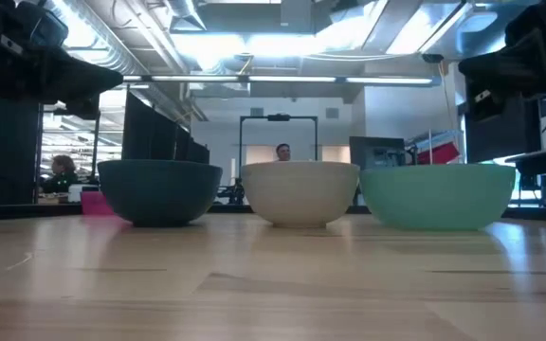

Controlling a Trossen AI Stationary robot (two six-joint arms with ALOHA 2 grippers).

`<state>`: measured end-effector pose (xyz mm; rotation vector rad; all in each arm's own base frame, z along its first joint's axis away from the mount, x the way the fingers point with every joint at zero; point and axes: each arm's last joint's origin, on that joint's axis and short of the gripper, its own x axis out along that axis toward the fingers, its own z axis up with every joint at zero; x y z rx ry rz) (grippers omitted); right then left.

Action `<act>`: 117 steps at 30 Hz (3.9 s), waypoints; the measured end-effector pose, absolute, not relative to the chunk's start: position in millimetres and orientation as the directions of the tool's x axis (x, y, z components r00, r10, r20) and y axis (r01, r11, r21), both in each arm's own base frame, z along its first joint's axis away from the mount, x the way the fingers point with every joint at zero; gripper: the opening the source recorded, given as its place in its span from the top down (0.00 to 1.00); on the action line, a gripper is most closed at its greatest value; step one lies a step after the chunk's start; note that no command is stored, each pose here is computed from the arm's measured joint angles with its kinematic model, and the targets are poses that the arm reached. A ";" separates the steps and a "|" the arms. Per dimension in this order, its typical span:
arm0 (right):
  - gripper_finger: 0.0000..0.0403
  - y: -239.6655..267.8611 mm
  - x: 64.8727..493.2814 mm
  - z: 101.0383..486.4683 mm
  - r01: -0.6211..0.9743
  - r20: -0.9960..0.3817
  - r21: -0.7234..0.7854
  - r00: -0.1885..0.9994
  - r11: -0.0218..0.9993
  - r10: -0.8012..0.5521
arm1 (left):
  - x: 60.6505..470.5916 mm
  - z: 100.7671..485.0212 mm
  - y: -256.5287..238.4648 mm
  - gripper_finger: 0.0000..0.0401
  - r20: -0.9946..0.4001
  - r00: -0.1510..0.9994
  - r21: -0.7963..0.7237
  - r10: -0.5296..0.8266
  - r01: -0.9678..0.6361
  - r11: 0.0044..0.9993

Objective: Nest bowls inside each other

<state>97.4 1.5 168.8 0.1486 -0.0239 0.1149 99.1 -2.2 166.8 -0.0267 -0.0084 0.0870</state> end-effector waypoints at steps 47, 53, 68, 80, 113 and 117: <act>1.00 -8.6 96.9 171.3 0.214 0.057 0.256 0.970 0.943 -0.236 | 98.9 168.3 2.7 1.00 0.023 0.987 -0.029 0.162 -0.161 0.986; 1.00 -8.4 96.9 172.3 0.202 0.067 0.275 0.971 0.940 -0.228 | 98.8 169.8 4.7 1.00 0.039 0.982 -0.188 0.186 -0.176 0.966; 1.00 -11.8 88.4 215.0 0.256 0.218 0.367 0.911 0.894 -0.350 | 95.1 184.1 18.1 1.00 0.181 0.906 -0.553 0.382 -0.227 0.801; 1.00 -27.1 132.5 369.9 0.405 -0.133 0.059 0.909 0.913 -0.395 | 94.9 183.9 19.1 1.00 0.179 0.902 -0.569 0.392 -0.230 0.789; 0.50 -103.2 356.1 260.1 0.268 -0.909 0.086 0.415 0.960 -0.034 | 95.6 183.8 17.4 1.00 0.180 0.924 -0.568 0.336 -0.181 0.803; 0.48 -96.6 365.7 235.9 0.257 -0.942 0.083 0.336 0.963 -0.008 | 95.6 183.6 17.4 1.00 0.178 0.925 -0.565 0.336 -0.183 0.804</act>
